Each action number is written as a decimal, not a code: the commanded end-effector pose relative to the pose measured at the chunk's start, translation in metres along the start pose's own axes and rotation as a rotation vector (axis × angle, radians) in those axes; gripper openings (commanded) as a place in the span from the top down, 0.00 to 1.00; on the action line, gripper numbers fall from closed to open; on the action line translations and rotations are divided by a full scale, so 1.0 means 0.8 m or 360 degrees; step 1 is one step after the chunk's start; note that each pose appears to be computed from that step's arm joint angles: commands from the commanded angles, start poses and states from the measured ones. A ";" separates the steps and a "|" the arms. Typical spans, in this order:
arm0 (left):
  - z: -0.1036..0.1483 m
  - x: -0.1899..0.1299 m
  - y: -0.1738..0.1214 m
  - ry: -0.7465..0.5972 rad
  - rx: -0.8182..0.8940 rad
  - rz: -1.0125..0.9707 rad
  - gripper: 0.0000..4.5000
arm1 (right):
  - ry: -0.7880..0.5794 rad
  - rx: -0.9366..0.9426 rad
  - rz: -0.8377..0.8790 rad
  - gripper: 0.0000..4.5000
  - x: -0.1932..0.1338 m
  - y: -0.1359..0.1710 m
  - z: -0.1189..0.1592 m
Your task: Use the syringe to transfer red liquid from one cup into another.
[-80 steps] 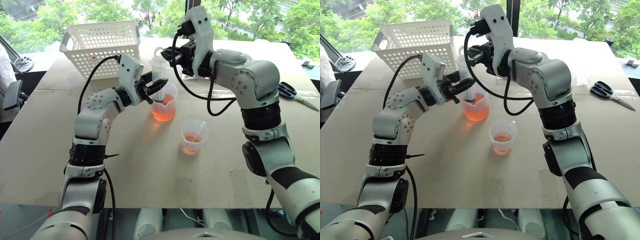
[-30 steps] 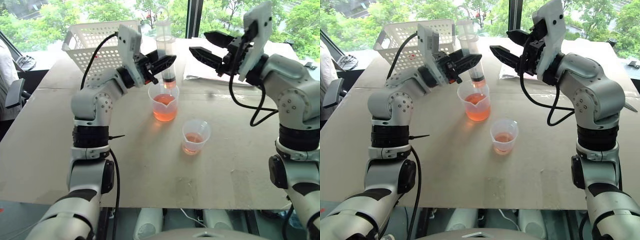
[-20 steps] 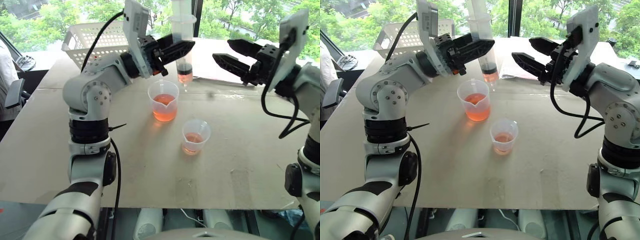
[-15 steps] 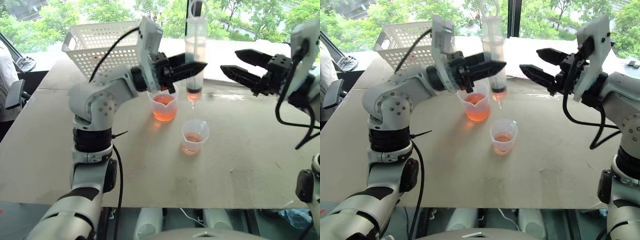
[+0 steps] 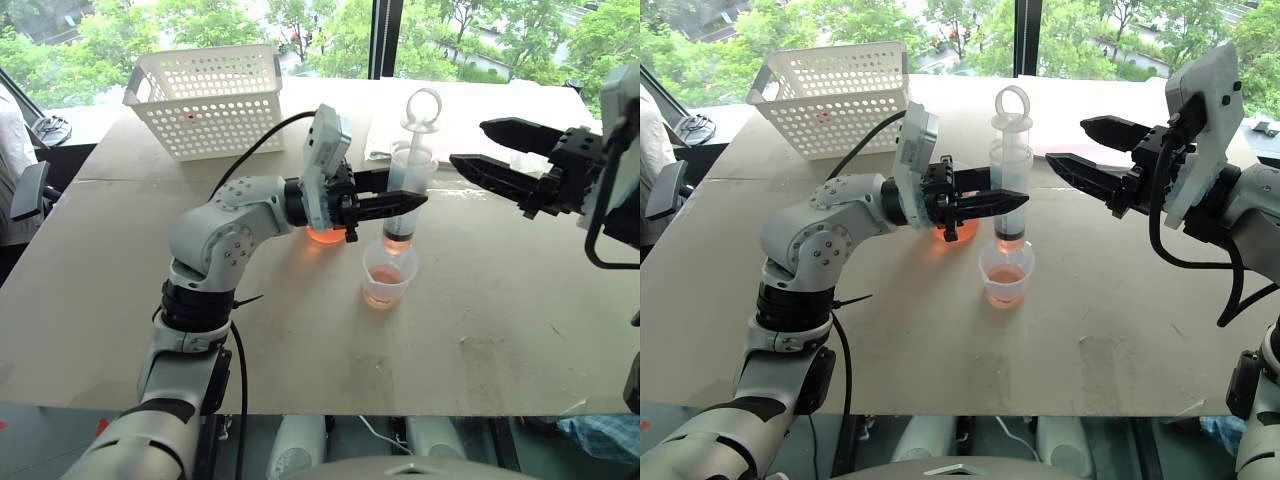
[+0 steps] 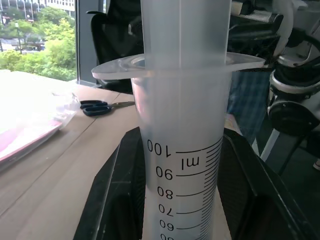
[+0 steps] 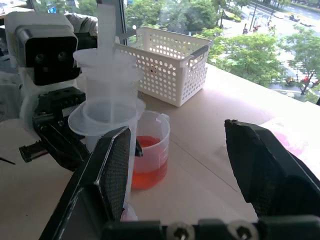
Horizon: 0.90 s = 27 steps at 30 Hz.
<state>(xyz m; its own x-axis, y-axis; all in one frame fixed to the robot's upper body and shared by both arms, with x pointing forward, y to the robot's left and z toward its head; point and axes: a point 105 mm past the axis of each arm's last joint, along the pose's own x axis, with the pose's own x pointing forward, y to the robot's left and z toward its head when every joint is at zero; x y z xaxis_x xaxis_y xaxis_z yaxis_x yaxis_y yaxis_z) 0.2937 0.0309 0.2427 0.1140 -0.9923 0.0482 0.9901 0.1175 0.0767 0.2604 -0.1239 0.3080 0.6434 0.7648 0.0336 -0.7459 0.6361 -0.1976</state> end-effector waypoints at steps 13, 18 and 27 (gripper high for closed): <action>-0.013 0.007 0.000 0.0068 0.0353 -0.0031 0.70 | -0.0008 0.0037 0.0011 0.29 0.019 0.011 0.023; -0.016 0.010 -0.001 0.0065 0.0379 -0.0038 0.70 | 0.0020 0.0035 -0.0095 0.59 0.030 -0.001 0.018; -0.009 0.013 0.000 0.0025 0.0425 -0.0032 0.70 | 0.0093 0.0009 0.0016 0.99 0.041 0.012 0.011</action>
<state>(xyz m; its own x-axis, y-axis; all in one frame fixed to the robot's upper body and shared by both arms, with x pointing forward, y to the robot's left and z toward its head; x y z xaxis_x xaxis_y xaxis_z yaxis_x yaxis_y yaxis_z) 0.3092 0.0283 0.2176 0.1692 -0.9852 -0.0271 0.9538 0.1567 0.2563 0.2695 -0.0889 0.3069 0.6227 0.7805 -0.0551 -0.7765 0.6078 -0.1661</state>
